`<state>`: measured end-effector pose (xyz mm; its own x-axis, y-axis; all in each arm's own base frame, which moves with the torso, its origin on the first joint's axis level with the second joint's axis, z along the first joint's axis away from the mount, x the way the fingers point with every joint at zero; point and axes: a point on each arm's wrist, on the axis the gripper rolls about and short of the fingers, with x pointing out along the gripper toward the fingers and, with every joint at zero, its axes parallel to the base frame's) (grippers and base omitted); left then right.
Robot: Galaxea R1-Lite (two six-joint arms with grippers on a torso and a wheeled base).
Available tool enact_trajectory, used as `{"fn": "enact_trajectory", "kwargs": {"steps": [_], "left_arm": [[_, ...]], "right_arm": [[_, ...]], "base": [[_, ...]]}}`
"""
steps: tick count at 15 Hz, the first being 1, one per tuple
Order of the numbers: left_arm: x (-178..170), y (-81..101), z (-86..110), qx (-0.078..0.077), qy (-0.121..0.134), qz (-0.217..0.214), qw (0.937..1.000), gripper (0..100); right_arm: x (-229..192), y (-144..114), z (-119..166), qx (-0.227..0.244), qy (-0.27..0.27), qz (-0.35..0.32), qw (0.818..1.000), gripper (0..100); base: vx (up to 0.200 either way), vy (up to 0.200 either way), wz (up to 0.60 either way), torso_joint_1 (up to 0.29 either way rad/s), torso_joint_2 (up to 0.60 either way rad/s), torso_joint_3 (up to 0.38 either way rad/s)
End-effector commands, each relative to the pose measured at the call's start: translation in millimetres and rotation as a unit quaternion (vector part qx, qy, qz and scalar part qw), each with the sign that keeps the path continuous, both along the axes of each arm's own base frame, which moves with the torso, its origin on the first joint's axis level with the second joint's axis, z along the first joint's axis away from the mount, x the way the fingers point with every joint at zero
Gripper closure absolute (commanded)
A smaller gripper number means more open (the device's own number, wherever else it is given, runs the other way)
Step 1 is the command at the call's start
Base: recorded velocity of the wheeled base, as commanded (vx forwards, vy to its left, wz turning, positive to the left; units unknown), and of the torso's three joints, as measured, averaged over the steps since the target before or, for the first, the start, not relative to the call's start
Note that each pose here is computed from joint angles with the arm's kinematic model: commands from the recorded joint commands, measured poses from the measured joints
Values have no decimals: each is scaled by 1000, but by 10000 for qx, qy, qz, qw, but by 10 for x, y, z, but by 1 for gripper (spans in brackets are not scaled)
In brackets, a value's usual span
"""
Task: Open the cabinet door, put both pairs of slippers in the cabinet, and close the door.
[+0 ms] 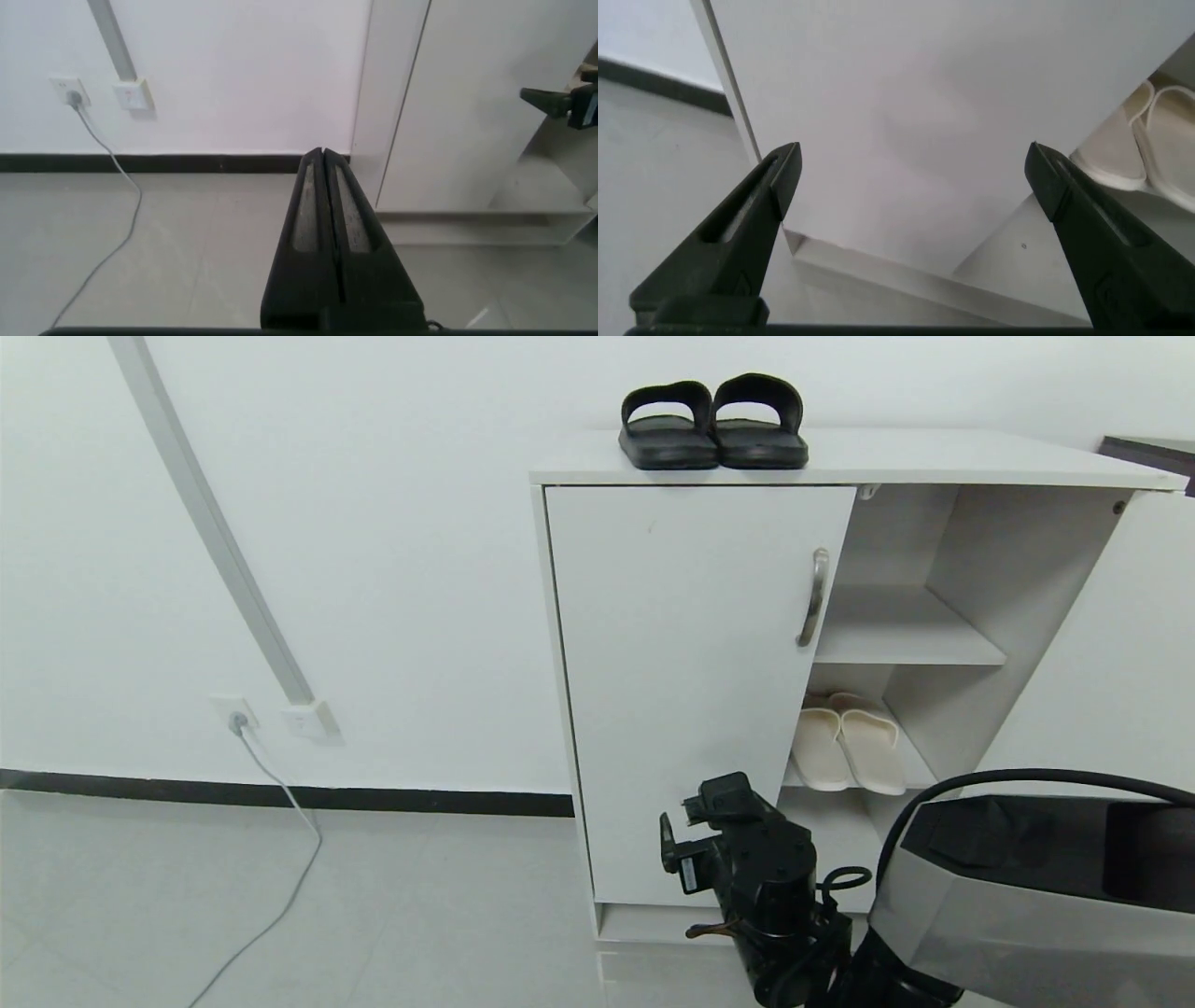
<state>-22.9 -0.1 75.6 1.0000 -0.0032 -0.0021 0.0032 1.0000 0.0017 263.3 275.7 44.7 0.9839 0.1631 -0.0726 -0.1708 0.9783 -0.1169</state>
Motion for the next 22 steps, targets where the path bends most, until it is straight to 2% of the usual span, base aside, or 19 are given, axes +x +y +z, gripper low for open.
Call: {"fn": "enact_trajectory", "kwargs": {"steps": [1, 11, 22], "left_arm": [[1, 0, -1, -1, 12, 1, 10000, 100], [0, 0, -1, -1, 5, 1, 10000, 100], [1, 0, -1, 14, 12, -7, 10000, 100]], "right_arm": [[-9, -3, 29, 40, -41, 4, 10000, 0], [11, -34, 58, 57, -81, -40, 9999, 0], [45, -56, 83, 80, -101, -86, 9999, 0]], "base": [[0, 0, 0, 46, -417, -339], [0, 0, 0, 116, -457, -337], [0, 0, 0, 196, -512, -313]]}}
